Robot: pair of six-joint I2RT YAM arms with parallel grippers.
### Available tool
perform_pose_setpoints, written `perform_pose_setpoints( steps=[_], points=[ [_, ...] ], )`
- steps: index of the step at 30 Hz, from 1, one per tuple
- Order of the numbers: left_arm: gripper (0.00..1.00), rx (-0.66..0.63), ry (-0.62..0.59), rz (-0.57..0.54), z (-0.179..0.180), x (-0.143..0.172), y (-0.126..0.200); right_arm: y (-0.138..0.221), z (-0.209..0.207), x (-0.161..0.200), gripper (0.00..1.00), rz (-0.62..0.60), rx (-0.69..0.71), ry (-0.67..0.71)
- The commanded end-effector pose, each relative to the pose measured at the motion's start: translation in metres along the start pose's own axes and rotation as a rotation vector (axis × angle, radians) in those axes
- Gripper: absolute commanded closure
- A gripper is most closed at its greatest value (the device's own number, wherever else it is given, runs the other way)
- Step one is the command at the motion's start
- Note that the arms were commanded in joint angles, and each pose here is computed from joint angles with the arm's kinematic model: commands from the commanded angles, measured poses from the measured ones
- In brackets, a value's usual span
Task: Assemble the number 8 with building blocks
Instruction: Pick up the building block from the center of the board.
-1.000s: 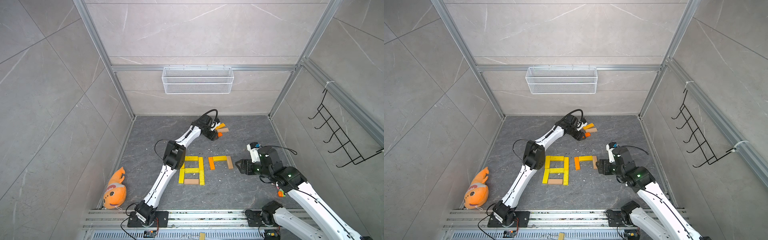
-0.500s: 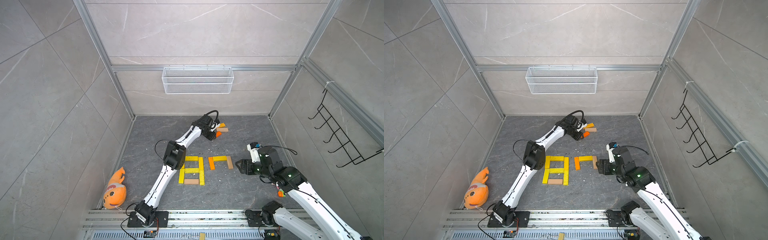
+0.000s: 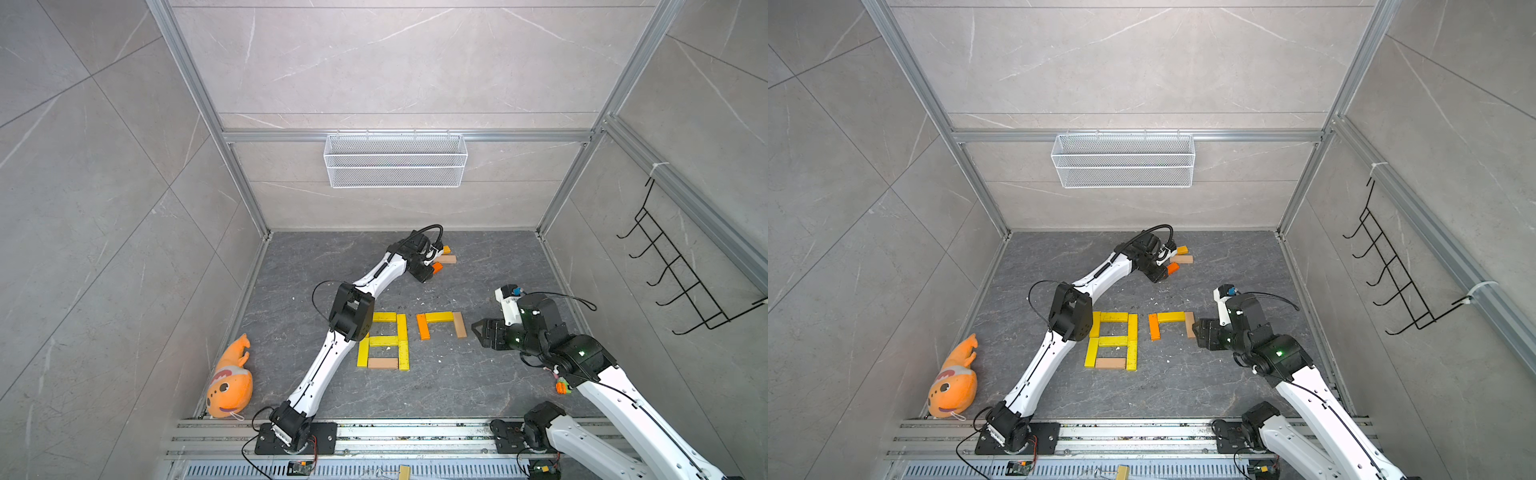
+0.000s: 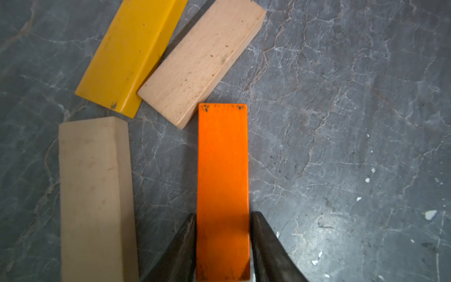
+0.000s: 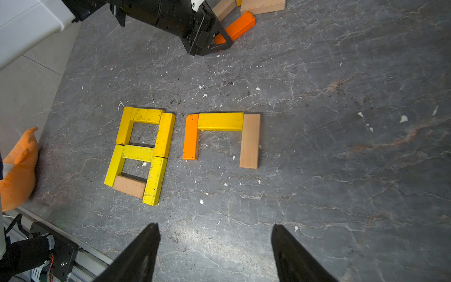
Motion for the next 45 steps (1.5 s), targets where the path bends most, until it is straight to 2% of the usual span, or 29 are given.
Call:
perform_pose_setpoints(
  steps=[1, 11, 26, 36, 45],
  points=[
    [0.61, -0.01, -0.039, 0.046, -0.005, 0.004, 0.004, 0.008, 0.0, -0.002, 0.25, -0.012, 0.012, -0.012],
    [0.78, -0.018, -0.072, 0.037, -0.013, -0.004, 0.016, 0.014, 0.001, 0.0, 0.25, -0.024, -0.002, -0.017],
    [0.8, -0.053, -0.097, -0.053, -0.048, -0.028, 0.104, 0.022, 0.002, 0.014, 0.25, -0.019, -0.054, -0.028],
    [0.79, 0.034, -0.208, -0.043, -0.123, -0.008, 0.152, 0.038, 0.007, 0.017, 0.26, -0.027, -0.099, -0.06],
    [0.77, 0.073, -0.255, 0.014, -0.191, 0.039, 0.164, 0.067, 0.008, 0.02, 0.26, -0.058, -0.112, -0.051]
  ],
)
Point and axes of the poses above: each gripper's point midway between its finger pads, its own y axis back along the fingers, its own z axis along the line the jaws close on, x = y × z, the point moved 4 cm from there along y, back along the fingers, and after that the axes turned 3 degrees about -y, right-handed, at the moved point
